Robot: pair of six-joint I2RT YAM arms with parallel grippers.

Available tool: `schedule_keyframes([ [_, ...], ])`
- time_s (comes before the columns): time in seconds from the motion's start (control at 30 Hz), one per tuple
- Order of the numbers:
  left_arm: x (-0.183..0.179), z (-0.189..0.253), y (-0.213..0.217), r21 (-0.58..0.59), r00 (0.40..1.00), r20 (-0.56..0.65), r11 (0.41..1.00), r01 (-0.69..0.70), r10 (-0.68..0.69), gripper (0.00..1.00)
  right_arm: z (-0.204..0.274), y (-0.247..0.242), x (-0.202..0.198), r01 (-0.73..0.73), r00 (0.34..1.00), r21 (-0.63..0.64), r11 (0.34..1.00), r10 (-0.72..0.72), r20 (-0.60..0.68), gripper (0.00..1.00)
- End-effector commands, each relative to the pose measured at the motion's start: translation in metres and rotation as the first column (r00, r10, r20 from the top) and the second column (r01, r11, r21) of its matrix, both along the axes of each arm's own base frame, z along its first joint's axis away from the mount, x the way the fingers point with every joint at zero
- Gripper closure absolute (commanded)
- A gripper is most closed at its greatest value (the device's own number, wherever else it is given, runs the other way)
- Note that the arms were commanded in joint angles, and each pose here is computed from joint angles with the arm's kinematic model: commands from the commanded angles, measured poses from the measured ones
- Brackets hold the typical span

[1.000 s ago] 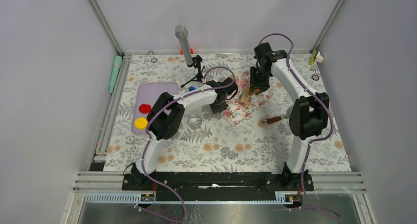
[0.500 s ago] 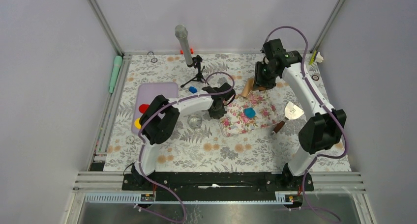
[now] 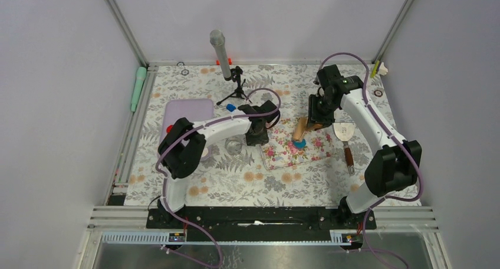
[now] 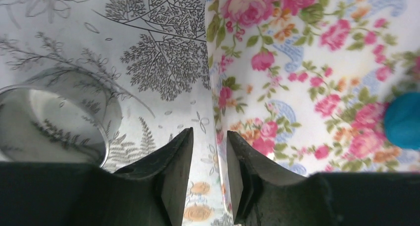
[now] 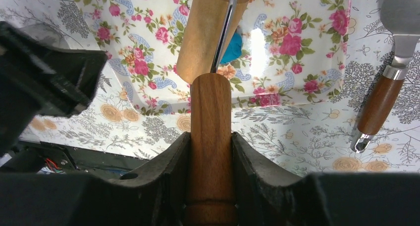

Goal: Roll out the dumpling wrappers from the dough
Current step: Move the work surface to the center of the board, then flatten out the dough on the work surface.

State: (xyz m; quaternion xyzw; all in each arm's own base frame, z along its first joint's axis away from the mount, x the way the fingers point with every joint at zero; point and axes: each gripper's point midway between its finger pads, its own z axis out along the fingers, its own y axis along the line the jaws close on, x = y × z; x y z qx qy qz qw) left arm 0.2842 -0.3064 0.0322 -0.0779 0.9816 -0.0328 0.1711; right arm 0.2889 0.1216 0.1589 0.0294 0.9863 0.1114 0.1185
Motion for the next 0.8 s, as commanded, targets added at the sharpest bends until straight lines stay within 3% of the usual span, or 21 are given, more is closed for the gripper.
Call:
schedule_keyframes([
  [0.0, 0.014, 0.072, -0.004, -0.078, 0.986, 0.161, 0.995, 0.064, -0.051, 0.62, 0.013, -0.007, -0.009, -0.048, 0.998, -0.015, 0.999, 0.049, 0.037, 1.0],
  [0.2, 0.015, 0.127, 0.0, -0.13, 0.951, 0.291, 0.98, 0.15, -0.107, 0.53, 0.011, -0.01, -0.012, -0.073, 0.997, -0.039, 0.997, 0.073, -0.011, 1.0],
  [0.37, -0.002, 0.163, 0.005, -0.189, 0.916, 0.359, 0.946, 0.262, -0.182, 0.52, -0.001, -0.019, -0.012, -0.051, 0.996, -0.107, 0.993, 0.043, -0.076, 1.0],
  [0.53, -0.023, 0.179, 0.021, -0.241, 0.898, 0.383, 0.914, 0.326, -0.219, 0.5, -0.01, -0.008, -0.002, -0.054, 0.994, -0.071, 0.996, 0.047, -0.099, 1.0],
  [0.77, -0.023, 0.188, 0.043, -0.161, 0.869, 0.431, 0.927, 0.34, -0.243, 0.45, -0.053, -0.014, -0.001, -0.061, 0.981, -0.174, 0.983, 0.026, -0.193, 1.0],
])
